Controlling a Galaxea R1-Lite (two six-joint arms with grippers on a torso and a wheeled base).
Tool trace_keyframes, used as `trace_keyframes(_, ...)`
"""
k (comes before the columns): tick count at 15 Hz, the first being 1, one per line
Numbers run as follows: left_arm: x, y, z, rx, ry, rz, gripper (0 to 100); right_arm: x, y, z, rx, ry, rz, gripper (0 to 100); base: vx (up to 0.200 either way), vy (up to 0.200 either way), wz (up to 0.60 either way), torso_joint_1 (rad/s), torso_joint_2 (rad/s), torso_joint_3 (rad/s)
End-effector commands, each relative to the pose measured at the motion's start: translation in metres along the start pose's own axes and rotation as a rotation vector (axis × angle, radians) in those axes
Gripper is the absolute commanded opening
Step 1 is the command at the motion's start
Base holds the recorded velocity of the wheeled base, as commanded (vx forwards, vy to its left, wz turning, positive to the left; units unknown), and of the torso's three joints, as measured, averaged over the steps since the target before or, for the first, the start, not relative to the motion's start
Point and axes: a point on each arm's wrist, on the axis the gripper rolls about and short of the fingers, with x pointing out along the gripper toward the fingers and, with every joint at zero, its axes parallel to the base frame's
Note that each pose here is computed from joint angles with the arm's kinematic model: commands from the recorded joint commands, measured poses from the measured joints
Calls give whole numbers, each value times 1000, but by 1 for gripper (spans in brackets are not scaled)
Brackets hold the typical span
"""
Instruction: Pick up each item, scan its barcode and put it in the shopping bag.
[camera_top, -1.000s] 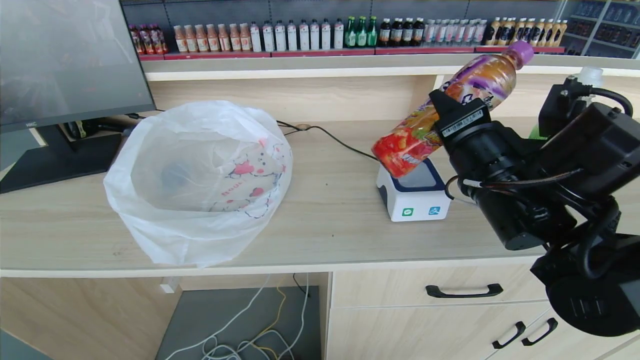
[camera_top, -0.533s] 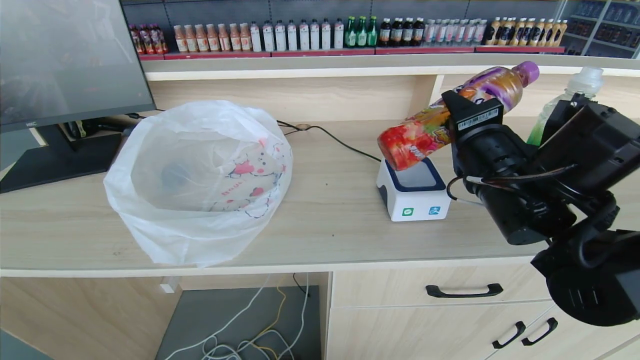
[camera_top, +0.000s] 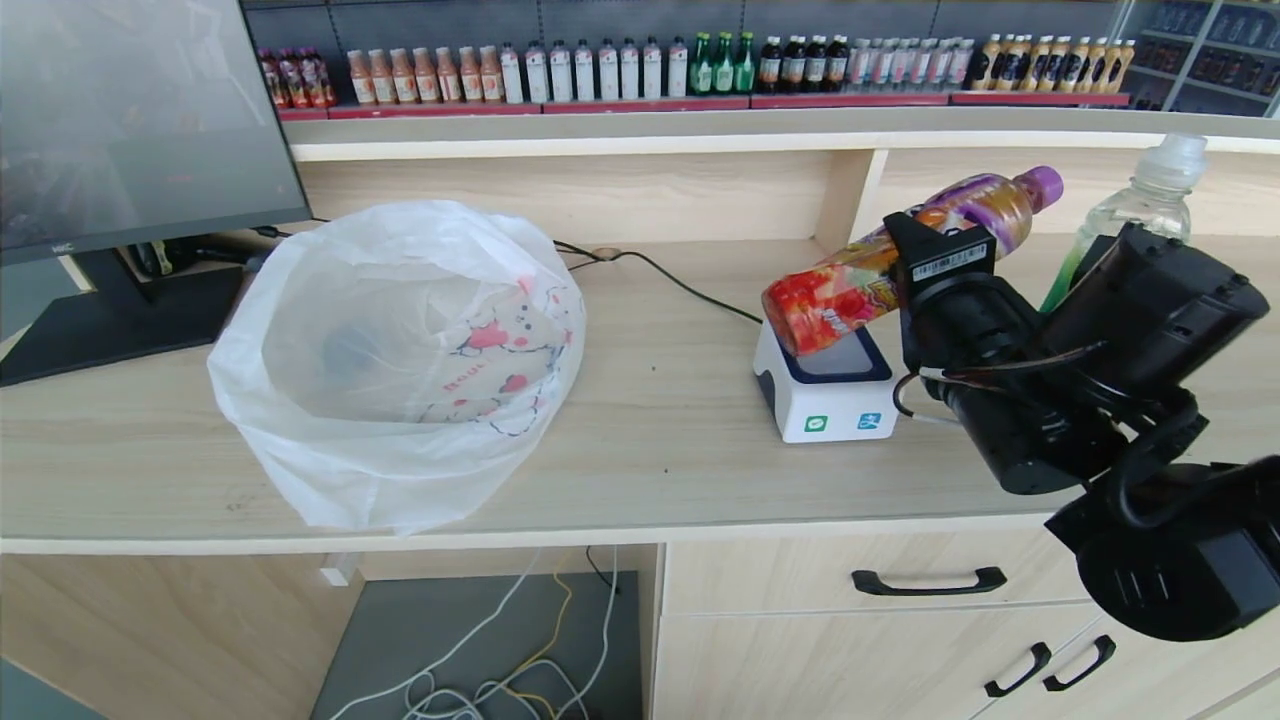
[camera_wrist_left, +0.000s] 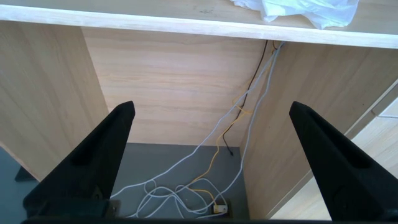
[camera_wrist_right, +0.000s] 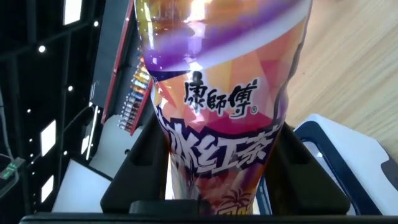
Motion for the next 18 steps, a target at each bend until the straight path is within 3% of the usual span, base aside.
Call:
trace_keyframes(1, 0, 0, 0, 0, 0, 1, 100, 0, -2, -2, -1, 4, -4, 0, 0, 0, 0, 0, 0, 0)
trace_keyframes(5, 0, 0, 0, -1, 0, 1, 100, 7, -13, 0, 19, -14, -32, 0, 0, 0, 0, 0, 0, 0)
trace_keyframes(18, 0, 0, 0, 0, 0, 1, 100, 8, -12, 0, 41, -18, -28, 0, 0, 0, 0, 0, 0, 0)
